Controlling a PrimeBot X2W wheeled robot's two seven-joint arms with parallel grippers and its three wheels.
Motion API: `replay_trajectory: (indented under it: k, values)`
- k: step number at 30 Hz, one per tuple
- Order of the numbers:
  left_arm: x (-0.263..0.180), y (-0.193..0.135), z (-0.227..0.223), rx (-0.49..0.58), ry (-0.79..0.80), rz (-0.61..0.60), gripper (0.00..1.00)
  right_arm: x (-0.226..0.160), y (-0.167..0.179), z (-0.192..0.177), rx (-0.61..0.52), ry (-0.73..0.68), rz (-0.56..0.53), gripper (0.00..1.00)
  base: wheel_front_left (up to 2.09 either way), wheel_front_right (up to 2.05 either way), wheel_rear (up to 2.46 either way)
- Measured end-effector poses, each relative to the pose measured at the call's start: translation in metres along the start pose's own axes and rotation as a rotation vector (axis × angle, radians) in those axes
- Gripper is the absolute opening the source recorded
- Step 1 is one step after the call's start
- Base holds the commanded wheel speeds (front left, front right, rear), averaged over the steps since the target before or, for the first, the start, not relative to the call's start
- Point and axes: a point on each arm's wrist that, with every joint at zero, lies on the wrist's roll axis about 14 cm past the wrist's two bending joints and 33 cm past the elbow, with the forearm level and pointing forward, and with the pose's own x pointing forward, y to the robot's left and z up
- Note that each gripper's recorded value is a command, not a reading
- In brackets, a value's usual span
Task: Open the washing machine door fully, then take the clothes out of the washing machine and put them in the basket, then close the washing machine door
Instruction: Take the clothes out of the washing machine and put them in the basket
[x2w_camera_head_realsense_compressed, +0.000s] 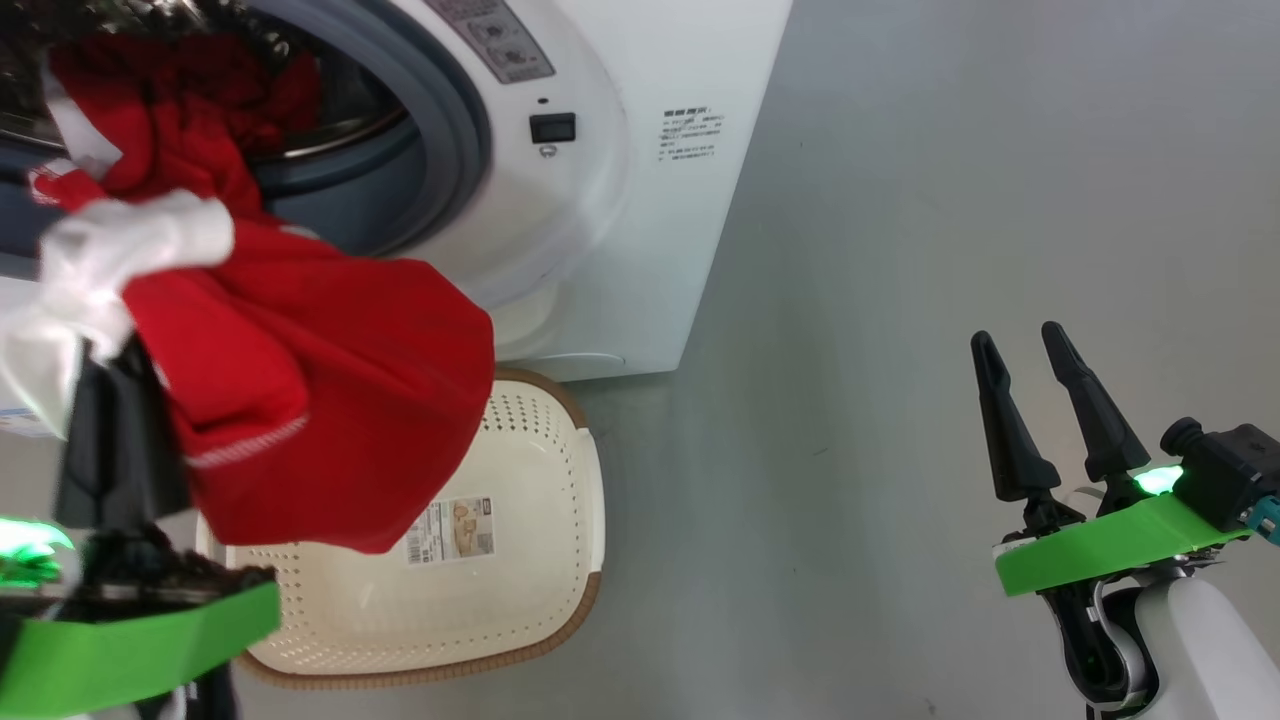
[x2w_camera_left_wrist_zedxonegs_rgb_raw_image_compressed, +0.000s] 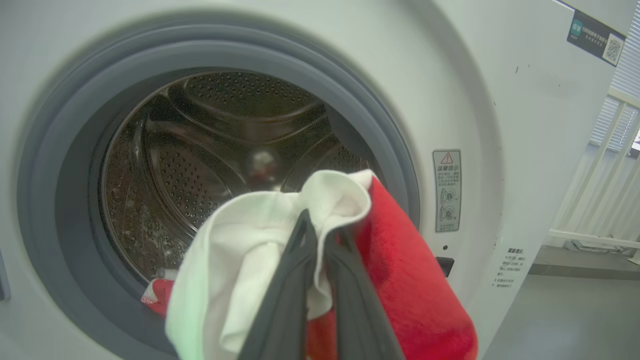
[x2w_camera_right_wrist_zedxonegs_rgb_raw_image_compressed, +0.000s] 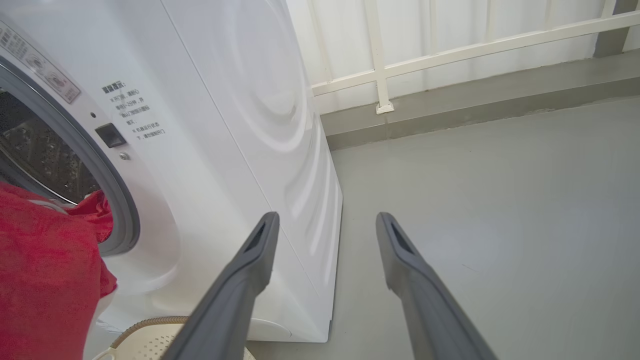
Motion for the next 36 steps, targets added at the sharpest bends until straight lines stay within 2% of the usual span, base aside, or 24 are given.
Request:
replay_trajectory:
  k: [8, 17, 26, 36]
  values:
    - [-0.033, 0.013, -0.09, -0.036, 0.281, 0.07, 0.0, 0.006, -0.005, -0.006, -0.004, 0.014, -0.01, 1.0, 0.0, 0.0, 0.0]
    - [-0.065, 0.03, -0.185, -0.025, 0.565, 0.128, 0.0, 0.022, -0.01, -0.016, -0.005, 0.027, -0.018, 1.0, 0.0, 0.0, 0.0]
    - [-0.084, 0.042, -0.26, -0.003, 0.791, 0.145, 0.0, 0.038, -0.014, -0.033, 0.004, 0.05, -0.026, 1.0, 0.0, 0.0, 0.0]
    - [-0.101, 0.031, -0.32, 0.015, 0.981, 0.087, 0.0, 0.041, -0.026, -0.05, -0.005, 0.089, -0.054, 1.0, 0.0, 0.0, 0.0]
